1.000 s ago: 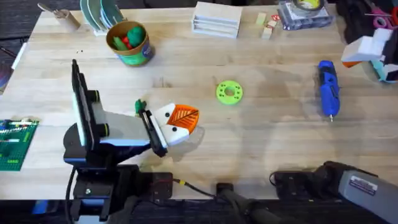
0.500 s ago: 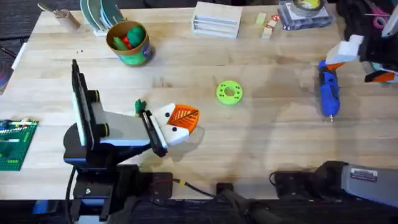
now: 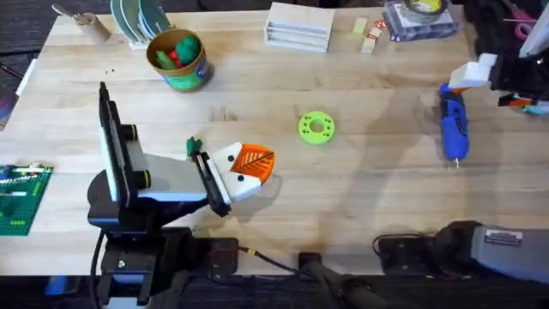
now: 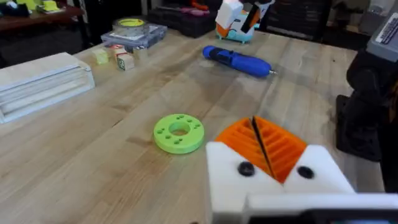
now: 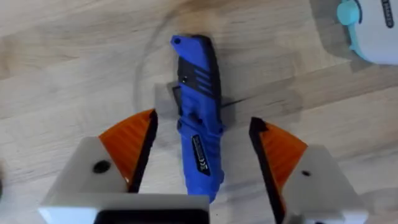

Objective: Pick up the gripper from the table and insert it into the empty holder that is missing its gripper. Then pick up a screw, insert it into the mounting hole, and use the screwdriver to tighten it. Finally, clean up the table by picking up the vegetable and placing it into the bucket.

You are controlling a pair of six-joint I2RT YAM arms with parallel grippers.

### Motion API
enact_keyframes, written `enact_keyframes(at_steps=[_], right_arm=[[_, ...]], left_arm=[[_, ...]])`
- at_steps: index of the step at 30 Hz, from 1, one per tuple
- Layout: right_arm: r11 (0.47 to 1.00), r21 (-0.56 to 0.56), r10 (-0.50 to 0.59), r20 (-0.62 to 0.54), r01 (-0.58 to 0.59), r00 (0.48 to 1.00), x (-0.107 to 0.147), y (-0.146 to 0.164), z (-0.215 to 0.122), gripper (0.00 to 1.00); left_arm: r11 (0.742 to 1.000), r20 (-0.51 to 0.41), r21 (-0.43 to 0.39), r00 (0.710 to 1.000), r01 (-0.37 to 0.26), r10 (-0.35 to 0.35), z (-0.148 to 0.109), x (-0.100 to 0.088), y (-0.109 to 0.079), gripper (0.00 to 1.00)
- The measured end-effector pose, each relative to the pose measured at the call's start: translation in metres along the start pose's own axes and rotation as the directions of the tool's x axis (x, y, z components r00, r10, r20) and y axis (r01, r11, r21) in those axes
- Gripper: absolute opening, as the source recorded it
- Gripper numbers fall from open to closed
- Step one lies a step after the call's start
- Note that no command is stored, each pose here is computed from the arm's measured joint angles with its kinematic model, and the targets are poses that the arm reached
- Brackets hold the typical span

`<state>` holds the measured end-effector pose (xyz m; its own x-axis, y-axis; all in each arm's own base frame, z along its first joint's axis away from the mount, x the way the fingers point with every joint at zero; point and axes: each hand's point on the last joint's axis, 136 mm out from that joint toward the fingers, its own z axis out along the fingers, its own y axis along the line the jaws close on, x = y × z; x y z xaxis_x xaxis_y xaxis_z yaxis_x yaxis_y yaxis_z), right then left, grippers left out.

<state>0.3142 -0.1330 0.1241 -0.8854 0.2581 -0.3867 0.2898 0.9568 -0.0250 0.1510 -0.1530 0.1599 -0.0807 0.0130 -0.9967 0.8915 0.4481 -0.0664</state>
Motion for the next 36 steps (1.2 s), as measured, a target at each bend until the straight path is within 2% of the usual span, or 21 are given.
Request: enact_keyframes(at_steps=[7,13,20,30,33,36], right_arm=[[0.996,-0.088,-0.036,-0.061,0.030,0.997,0.008,-0.002,0.031,0.959],[0.992,-0.113,-0.057,-0.079,0.048,0.995,0.007,-0.003,0.057,0.959],[0.990,-0.120,-0.078,-0.064,0.070,0.995,0.002,-0.003,0.071,0.961],[0.977,-0.175,-0.137,-0.094,0.120,0.986,0.010,0.008,0.086,0.959],[0.975,-0.173,-0.161,-0.092,0.143,0.983,0.010,0.009,0.086,0.936],[0.972,-0.166,-0.181,-0.091,0.165,0.979,0.009,0.009,0.088,0.860]], left_arm=[[1.000,0.000,0.000,1.000,0.000,0.000,0.000,0.000,0.000,0.005],[1.000,0.000,0.000,1.000,0.000,0.000,0.000,0.000,0.000,0.005],[1.000,0.000,0.000,1.000,0.000,0.000,0.000,0.000,0.000,0.005],[1.000,0.000,0.000,1.000,0.000,0.000,0.000,0.000,0.000,0.005],[1.000,0.000,0.000,1.000,0.000,0.000,0.000,0.000,0.000,0.005],[1.000,0.000,0.000,1.000,0.000,0.000,0.000,0.000,0.000,0.005]])
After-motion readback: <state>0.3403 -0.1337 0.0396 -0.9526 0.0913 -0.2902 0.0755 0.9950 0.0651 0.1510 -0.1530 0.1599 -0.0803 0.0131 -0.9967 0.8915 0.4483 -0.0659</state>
